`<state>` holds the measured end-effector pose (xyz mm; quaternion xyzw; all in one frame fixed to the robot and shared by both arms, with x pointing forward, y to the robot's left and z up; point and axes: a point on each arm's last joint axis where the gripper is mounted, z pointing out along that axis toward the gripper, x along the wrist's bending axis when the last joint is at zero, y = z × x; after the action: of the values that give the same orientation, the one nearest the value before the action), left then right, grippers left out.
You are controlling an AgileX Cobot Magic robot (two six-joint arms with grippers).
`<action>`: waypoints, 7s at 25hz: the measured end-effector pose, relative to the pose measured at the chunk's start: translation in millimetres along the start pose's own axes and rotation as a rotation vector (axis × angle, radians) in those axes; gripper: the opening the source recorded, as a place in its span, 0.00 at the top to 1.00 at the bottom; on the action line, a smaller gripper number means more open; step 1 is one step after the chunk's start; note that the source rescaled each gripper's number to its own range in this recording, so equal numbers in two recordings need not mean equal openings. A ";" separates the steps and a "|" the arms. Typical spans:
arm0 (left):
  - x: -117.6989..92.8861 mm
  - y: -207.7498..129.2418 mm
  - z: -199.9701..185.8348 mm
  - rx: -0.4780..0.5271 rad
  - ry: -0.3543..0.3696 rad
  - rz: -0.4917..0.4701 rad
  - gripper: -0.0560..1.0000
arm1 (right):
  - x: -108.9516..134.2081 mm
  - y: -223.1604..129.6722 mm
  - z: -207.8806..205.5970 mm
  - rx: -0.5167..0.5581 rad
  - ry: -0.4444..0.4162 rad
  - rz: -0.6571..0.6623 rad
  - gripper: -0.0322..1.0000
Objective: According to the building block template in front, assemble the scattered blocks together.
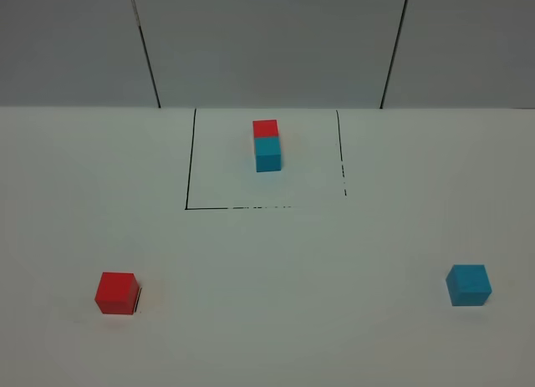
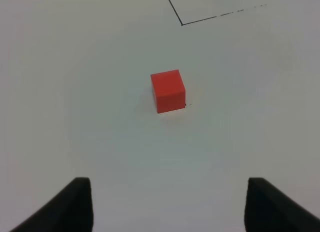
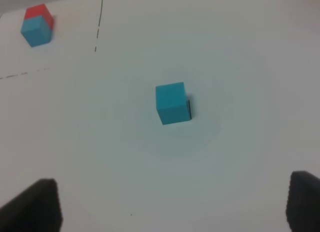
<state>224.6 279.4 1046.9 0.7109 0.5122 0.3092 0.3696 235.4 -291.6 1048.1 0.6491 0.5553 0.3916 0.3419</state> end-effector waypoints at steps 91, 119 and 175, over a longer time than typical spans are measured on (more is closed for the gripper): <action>37.1 97.7 314.9 0.946 -0.012 -0.329 0.13 | 0.0 0.0 0.0 0.000 0.000 0.000 0.20; 17.3 70.0 362.5 0.990 0.065 -0.300 0.13 | 0.0 0.0 0.0 0.000 0.000 0.000 0.20; 14.9 46.7 377.7 1.041 0.084 -0.335 0.85 | 0.0 0.0 0.0 0.000 0.000 -0.001 0.20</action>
<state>561.2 205.4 884.9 0.6957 0.7180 -0.0201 -0.0077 235.4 -291.6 1048.1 0.6489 0.5556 0.3915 0.3421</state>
